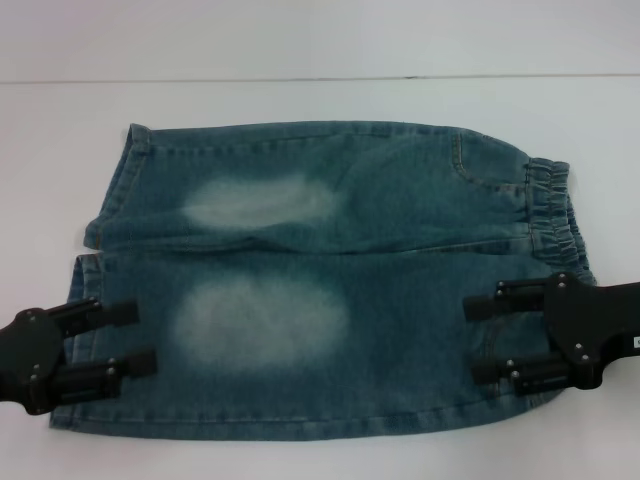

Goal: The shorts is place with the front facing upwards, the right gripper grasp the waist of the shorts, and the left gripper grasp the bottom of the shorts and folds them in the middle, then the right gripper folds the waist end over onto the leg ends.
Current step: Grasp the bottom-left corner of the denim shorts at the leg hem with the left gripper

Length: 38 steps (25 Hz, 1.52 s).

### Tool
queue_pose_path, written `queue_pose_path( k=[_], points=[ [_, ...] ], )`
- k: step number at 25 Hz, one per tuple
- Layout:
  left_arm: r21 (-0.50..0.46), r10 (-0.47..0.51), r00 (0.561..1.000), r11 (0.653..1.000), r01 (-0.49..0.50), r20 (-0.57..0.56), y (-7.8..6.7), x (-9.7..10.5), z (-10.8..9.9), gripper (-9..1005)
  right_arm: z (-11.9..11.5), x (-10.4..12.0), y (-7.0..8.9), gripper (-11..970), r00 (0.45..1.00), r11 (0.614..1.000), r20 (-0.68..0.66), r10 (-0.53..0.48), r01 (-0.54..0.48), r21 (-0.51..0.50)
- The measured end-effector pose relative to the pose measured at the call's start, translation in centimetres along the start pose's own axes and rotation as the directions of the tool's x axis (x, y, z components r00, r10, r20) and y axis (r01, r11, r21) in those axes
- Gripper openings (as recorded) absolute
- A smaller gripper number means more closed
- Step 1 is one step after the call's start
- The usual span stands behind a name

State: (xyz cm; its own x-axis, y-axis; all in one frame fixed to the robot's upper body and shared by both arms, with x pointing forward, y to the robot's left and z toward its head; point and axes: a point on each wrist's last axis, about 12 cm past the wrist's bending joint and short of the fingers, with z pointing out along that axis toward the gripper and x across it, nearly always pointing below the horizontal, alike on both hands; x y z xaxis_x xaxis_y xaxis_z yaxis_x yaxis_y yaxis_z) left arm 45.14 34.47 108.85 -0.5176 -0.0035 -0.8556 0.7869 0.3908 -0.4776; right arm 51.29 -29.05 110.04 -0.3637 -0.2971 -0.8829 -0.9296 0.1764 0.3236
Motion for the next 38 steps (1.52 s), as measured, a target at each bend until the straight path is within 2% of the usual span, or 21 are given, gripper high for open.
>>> queue_pose_path(
  k=[10, 16, 25, 29, 33, 38],
  points=[
    [0.002, -0.016, 1.000, 1.000, 0.016, 0.000, 0.0, 0.1, 0.0, 861, 0.1, 0.0, 0.0, 791, 1.000, 1.000, 0.007, 0.000, 0.000, 0.000],
    [0.009, -0.006, 1.000, 1.000, 0.006, -0.014, 0.2, -0.6, 0.3, 861, 0.3, -0.3, -0.2, 790, 1.000, 1.000, 0.010, -0.007, 0.007, 0.006],
    [-0.058, -0.177, 0.976, 0.984, 0.171, -0.127, 0.8, -1.2, -1.0, 861, 0.2, 0.0, 0.0, 790, 1.000, 1.000, 0.021, 0.006, -0.006, 0.016],
    [-0.120, -0.295, 0.944, 0.953, 0.279, -0.150, 1.0, -1.8, -2.1, 862, 0.2, 0.1, 0.0, 790, 1.000, 1.000, 0.024, 0.010, -0.010, 0.018],
    [-0.161, -0.430, 0.888, 0.899, 0.407, -0.160, 1.1, -2.8, -3.5, 862, 0.1, 0.2, 0.1, 790, 1.000, 1.000, 0.028, 0.013, -0.013, 0.017],
    [-0.224, -0.529, 0.828, 0.843, 0.489, -0.185, 1.5, -3.6, -4.5, 862, 0.1, 0.3, 0.1, 790, 1.000, 1.000, 0.027, 0.006, -0.007, 0.025]
  ],
)
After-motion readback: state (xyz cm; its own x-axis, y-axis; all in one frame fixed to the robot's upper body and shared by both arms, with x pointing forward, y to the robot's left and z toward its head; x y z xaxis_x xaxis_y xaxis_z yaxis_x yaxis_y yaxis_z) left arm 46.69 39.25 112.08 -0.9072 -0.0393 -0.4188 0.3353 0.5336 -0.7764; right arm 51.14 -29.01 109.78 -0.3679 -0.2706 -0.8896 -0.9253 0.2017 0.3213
